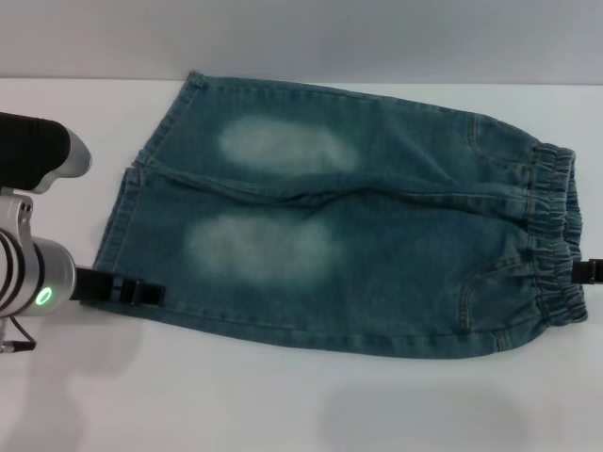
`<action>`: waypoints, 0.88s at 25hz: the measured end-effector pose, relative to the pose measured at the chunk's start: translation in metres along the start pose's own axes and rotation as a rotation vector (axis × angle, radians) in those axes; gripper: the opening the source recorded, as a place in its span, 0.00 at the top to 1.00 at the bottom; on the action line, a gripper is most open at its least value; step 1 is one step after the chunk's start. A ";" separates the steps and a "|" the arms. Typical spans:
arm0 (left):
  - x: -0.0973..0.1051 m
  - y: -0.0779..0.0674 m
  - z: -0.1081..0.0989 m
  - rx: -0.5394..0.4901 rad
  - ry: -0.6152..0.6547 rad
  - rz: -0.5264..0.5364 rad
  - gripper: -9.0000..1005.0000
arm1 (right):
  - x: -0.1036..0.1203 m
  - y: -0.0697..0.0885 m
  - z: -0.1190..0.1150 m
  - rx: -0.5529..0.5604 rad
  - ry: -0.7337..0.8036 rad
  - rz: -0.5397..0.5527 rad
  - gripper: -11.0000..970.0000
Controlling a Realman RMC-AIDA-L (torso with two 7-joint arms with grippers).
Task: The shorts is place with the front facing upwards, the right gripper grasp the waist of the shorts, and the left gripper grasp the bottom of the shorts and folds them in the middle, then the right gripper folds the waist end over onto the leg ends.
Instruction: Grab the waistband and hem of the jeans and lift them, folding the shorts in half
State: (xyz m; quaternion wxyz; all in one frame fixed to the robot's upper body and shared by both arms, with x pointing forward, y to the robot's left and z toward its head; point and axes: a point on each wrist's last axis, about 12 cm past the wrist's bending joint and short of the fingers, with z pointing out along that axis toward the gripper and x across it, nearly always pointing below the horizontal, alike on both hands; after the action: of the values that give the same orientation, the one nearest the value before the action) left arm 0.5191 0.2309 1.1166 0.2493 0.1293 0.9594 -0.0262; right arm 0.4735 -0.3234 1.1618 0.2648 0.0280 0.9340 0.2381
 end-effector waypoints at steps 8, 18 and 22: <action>-0.001 0.005 0.008 -0.030 0.008 -0.008 0.16 | 0.000 0.001 0.001 -0.004 0.004 -0.006 0.21; -0.004 0.006 0.019 -0.037 0.037 -0.003 0.16 | 0.000 0.002 0.001 -0.007 0.004 -0.009 0.22; -0.005 0.006 0.018 -0.041 0.032 -0.006 0.16 | 0.000 0.002 0.001 -0.007 0.004 -0.009 0.22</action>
State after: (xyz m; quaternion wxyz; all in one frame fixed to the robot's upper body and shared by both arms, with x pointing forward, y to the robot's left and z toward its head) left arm 0.5329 0.2332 1.1036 0.2363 0.1218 0.9640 -0.0050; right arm 0.4740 -0.3210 1.1627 0.2642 0.0223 0.9338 0.2401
